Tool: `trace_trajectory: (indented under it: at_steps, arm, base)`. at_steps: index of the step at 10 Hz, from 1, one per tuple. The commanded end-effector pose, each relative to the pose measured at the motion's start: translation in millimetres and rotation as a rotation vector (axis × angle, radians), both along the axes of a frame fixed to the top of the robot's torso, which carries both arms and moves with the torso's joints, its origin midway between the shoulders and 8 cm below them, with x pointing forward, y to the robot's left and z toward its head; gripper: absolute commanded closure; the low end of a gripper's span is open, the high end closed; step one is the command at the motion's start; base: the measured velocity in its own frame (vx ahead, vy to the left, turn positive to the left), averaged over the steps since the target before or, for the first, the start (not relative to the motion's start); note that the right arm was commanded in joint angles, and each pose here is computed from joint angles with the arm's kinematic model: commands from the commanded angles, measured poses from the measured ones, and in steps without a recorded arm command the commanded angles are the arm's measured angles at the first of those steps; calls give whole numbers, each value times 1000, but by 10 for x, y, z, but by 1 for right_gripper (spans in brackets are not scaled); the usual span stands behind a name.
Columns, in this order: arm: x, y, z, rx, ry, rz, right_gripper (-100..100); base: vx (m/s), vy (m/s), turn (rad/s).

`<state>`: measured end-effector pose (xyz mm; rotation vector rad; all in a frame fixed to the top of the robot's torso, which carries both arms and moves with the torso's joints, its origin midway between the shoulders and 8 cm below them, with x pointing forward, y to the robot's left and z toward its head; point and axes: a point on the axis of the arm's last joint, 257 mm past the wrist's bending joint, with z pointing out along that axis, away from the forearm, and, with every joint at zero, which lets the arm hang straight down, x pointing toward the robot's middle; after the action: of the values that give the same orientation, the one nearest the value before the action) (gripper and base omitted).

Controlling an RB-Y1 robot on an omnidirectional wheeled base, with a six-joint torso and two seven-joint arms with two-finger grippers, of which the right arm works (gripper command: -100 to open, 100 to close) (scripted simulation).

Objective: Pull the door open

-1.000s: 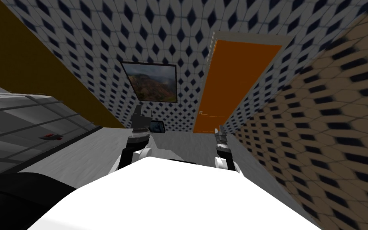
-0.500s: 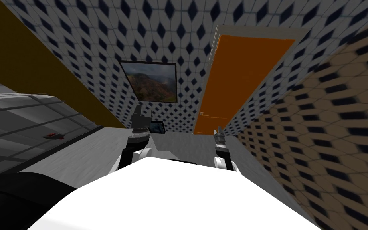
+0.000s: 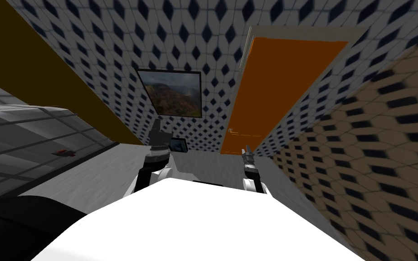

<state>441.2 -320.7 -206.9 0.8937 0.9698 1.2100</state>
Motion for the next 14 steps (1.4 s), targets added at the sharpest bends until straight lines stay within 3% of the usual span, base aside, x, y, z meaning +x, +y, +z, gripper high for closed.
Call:
trace_trajectory:
  at_steps: [1,3,14]
  arm:
    - [37,-26,-114,7,17,2,-100]
    - [54,-50,-197,11,30,2,-100]
    - [169,-309,-934,57,151,-5,-100]
  base:
    - [99,-15,53]
    - [93,-25,33]
    - [90,-29,49]
